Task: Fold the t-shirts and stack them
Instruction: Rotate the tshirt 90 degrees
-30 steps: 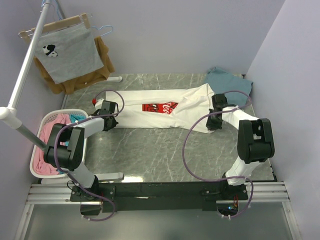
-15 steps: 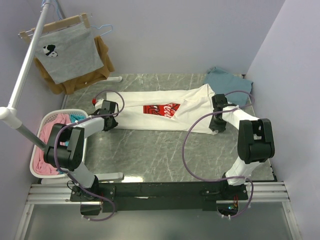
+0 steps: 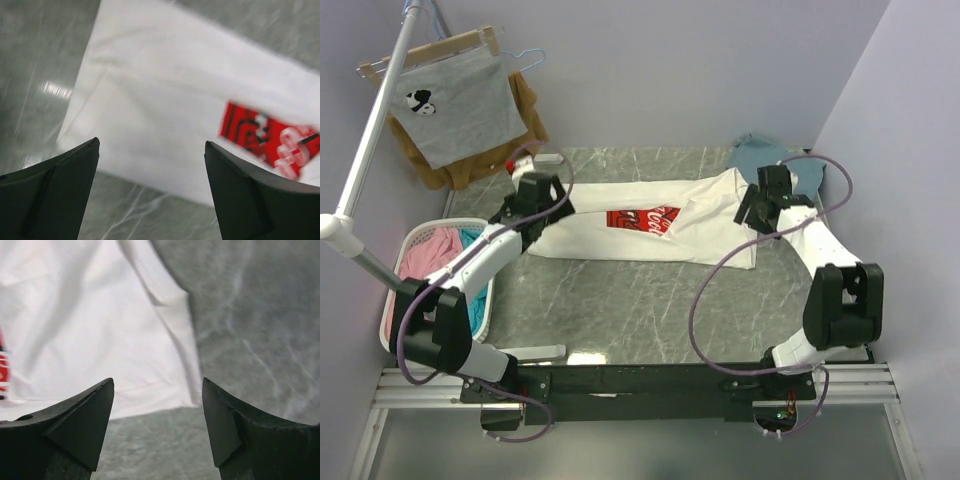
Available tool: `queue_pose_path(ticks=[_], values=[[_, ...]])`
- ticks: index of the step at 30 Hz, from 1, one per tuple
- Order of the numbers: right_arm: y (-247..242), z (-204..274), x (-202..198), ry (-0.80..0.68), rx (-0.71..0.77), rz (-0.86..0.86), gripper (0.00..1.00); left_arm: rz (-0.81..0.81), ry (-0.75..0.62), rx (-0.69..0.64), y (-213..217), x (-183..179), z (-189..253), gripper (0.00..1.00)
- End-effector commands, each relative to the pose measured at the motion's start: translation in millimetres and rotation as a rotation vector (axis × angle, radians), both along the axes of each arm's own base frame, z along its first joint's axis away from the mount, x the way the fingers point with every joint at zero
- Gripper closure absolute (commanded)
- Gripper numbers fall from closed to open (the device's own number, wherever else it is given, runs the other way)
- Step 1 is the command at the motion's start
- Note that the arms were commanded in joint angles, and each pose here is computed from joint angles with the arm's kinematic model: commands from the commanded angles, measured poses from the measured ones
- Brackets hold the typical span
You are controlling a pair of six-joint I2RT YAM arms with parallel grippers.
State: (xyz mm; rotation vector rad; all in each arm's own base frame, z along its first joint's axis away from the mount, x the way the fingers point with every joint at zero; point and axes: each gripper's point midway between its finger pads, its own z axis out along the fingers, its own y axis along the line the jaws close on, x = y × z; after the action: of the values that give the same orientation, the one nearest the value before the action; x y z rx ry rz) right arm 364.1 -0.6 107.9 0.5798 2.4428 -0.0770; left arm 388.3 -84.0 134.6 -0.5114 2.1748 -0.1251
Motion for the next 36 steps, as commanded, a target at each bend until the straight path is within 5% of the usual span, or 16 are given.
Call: queue_pose_path(ticks=[1, 8, 19, 24, 36], values=[[27.6, -8.1, 39.5, -0.007, 0.121, 0.088, 0.22, -0.07, -0.118, -0.019, -20.9, 49.3, 34.6, 0.09], [59.8, -21.7, 86.3, -0.009, 0.248, 0.154, 0.23, -0.1, -0.049, -0.025, -43.0, 100.7, -23.7, 0.12], [81.0, -70.2, 90.3, 0.2, 0.213, 0.213, 0.23, -0.098, 0.161, 0.0, -46.6, 102.1, -98.4, 0.15], [100.3, -95.9, 83.2, 0.328, 0.154, 0.3, 0.23, -0.095, 0.298, -0.029, -45.5, 63.3, -124.3, 0.17], [153.9, -93.4, 100.4, 0.384, 0.068, 0.474, 0.23, -0.236, 0.587, -0.087, -74.1, -110.9, -163.0, 0.22]])
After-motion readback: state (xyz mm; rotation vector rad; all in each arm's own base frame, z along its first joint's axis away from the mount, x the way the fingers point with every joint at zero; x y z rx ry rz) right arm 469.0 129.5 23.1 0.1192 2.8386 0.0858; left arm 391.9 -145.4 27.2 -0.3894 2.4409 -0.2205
